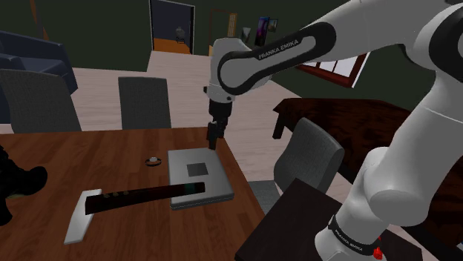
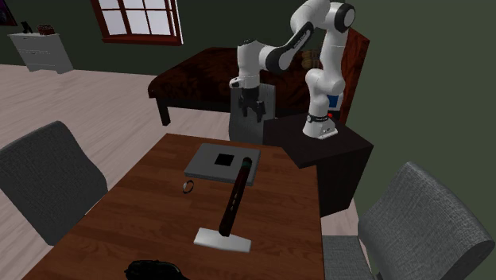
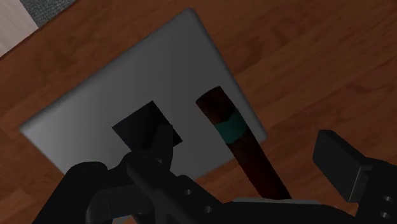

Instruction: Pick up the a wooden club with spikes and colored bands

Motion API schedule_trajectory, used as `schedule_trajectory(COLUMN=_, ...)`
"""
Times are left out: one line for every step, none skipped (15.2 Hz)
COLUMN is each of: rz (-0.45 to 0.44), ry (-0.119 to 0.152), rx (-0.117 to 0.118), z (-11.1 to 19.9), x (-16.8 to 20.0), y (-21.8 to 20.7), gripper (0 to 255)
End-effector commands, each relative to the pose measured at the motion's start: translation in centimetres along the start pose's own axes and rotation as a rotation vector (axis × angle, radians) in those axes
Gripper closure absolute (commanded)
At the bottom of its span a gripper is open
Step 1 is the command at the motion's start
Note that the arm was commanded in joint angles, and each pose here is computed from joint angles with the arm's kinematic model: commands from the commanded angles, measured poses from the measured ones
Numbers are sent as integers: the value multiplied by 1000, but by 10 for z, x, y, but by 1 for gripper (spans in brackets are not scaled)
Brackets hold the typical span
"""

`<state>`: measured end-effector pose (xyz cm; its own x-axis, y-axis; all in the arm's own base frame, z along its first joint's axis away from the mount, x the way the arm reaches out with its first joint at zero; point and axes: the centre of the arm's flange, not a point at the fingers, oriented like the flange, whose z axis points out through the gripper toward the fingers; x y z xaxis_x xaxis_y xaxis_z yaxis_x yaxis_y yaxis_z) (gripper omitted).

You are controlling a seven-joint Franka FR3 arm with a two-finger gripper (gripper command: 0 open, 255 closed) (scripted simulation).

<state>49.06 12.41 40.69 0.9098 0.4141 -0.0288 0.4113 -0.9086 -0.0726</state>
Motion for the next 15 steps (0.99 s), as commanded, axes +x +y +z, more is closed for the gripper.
schedule_trajectory(rz=-49, ry=1, rx=-1, z=18, x=22, y=-5, gripper=0)
schedule_trajectory(rz=-73, ry=1, rx=-2, z=26, x=32, y=-8, gripper=0)
schedule_trajectory(rz=-96, ry=1, rx=-3, z=35, x=42, y=-12, gripper=0)
schedule_trajectory(rz=-120, ry=1, rx=-4, z=43, x=52, y=-15, gripper=0)
schedule_trajectory(rz=-143, ry=1, rx=-5, z=51, x=61, y=-19, gripper=0)
schedule_trajectory(rz=-167, ry=1, rx=-6, z=59, x=71, y=-23, gripper=0)
schedule_trajectory(rz=-190, ry=1, rx=-6, z=67, x=80, y=-27, gripper=0)
schedule_trajectory(rz=-214, ry=1, rx=-7, z=76, x=90, y=-32, gripper=0)
schedule_trajectory(rz=-237, ry=1, rx=-8, z=84, x=99, y=-36, gripper=0)
schedule_trajectory(rz=-261, ry=1, rx=-9, z=92, x=108, y=-41, gripper=0)
schedule_trajectory(rz=-284, ry=1, rx=-10, z=100, x=117, y=-46, gripper=0)
schedule_trajectory(rz=-308, ry=1, rx=-10, z=109, x=126, y=-51, gripper=0)
schedule_trajectory(rz=-331, ry=1, rx=-11, z=117, x=135, y=-57, gripper=0)
schedule_trajectory(rz=-355, ry=1, rx=-12, z=125, x=143, y=-63, gripper=0)
schedule_trajectory(rz=-379, ry=1, rx=-13, z=133, x=152, y=-68, gripper=0)
